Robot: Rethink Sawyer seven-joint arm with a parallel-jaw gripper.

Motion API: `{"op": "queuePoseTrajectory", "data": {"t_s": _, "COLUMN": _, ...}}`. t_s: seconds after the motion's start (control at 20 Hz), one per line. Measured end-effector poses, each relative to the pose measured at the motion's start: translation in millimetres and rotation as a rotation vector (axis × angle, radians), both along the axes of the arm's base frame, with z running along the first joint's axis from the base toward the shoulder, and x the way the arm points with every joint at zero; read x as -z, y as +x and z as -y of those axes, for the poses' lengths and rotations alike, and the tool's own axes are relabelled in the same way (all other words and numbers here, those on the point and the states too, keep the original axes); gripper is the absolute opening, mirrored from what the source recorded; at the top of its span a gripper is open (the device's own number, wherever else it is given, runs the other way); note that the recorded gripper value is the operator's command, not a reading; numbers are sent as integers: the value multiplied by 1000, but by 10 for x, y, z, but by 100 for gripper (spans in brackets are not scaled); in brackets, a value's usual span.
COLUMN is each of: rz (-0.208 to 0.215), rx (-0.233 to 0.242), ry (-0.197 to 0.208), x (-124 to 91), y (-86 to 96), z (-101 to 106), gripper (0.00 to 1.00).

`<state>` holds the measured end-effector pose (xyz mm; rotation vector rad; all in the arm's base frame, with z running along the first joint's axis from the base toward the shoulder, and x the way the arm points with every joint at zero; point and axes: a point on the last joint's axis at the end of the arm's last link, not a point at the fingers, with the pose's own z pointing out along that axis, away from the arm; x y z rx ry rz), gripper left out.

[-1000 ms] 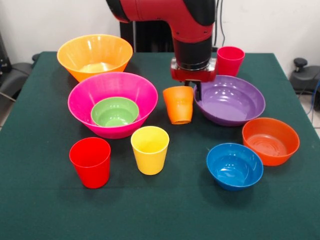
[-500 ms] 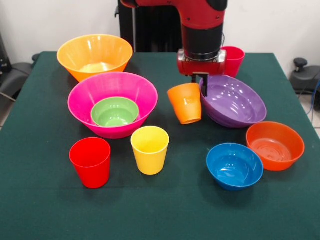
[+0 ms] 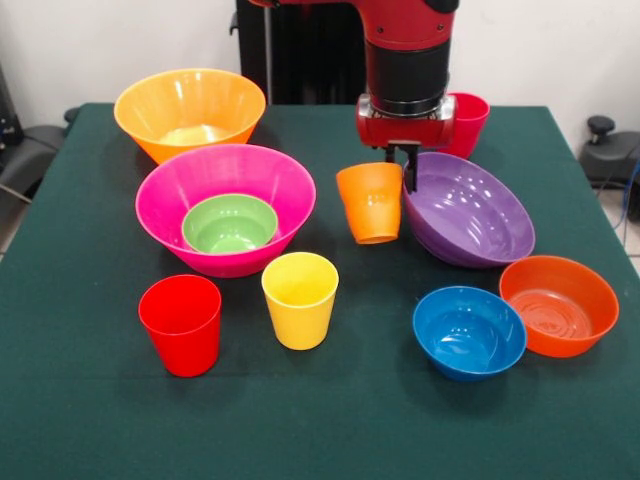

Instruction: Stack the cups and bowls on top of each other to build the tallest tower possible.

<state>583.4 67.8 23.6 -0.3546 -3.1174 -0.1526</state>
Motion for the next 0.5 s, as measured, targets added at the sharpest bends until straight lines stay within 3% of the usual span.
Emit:
{"op": "queuePoseTrajectory", "data": {"t_s": 0.35, "rz": 0, "rx": 3, "ry": 0, "x": 1, "y": 3, "z": 16, "gripper": 0}}
{"op": "queuePoseTrajectory", "data": {"t_s": 0.4, "rz": 2, "rx": 3, "ry": 0, "x": 0, "y": 5, "z": 18, "gripper": 100}}
{"op": "queuePoseTrajectory", "data": {"t_s": 0.5, "rz": 4, "rx": 4, "ry": 0, "x": 1, "y": 8, "z": 18, "gripper": 100}}
